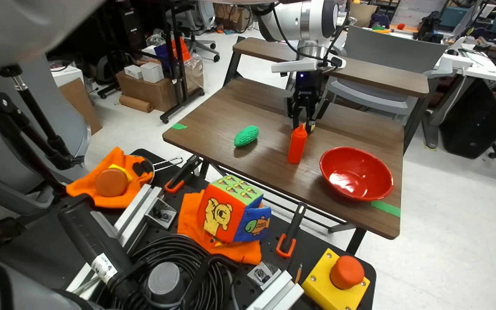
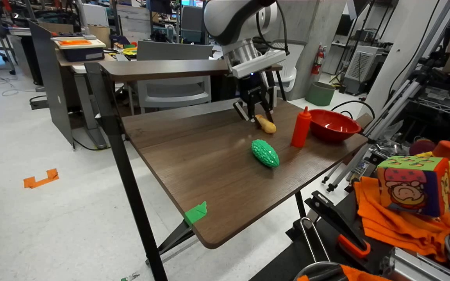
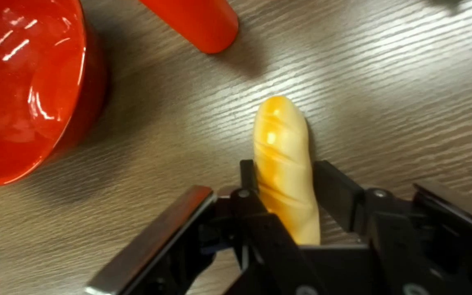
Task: Move the yellow object to the right
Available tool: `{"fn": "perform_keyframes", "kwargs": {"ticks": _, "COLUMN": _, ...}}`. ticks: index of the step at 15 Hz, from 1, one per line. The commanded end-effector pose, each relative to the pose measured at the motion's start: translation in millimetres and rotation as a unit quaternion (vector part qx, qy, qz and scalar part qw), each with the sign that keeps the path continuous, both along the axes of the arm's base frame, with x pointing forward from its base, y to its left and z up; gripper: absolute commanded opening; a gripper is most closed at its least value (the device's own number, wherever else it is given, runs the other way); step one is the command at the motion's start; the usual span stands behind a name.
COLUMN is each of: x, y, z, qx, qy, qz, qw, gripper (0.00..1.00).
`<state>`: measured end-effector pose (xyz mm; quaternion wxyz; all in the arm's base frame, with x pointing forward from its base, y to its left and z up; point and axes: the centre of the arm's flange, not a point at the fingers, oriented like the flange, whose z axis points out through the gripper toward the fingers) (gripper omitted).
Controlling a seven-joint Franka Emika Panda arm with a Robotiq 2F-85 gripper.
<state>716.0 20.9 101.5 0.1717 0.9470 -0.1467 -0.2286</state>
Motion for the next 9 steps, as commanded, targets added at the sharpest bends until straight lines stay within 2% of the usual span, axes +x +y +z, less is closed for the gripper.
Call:
{"fn": "perform_keyframes", "kwargs": {"ticks": 1, "x": 19.5, "y": 6.3, "z": 6.0, "qx": -0.022, "qy": -0.001, "qz": 0.003, "qw": 0.9997, "gripper": 0.72}}
{"fn": "perform_keyframes", "kwargs": {"ticks": 3, "x": 15.1, "y": 11.3, "z": 18.0, "qx": -0.023, "qy": -0.001, "qz": -0.002, "qw": 0.9997, "gripper": 0.86}}
{"fn": "perform_keyframes", "kwargs": {"ticks": 5, "x": -2.9, "y": 18.0, "z": 46.3, "qx": -0.003, "qy": -0.012, "qz": 0.010, "qw": 0.9999, "gripper": 0.99}}
{"fn": "perform_keyframes", "kwargs": {"ticks": 7, "x": -31.2, "y": 28.8, "z": 87.3, "qx": 0.025, "qy": -0.058, "qz": 0.033, "qw": 0.9975, "gripper": 1.00}}
{"fn": "perform_keyframes", "kwargs": {"ticks": 9, "x": -33.7, "y": 35.9, "z": 112.8, "qx": 0.051, "qy": -0.124, "qz": 0.032, "qw": 0.9904, "gripper": 1.00}}
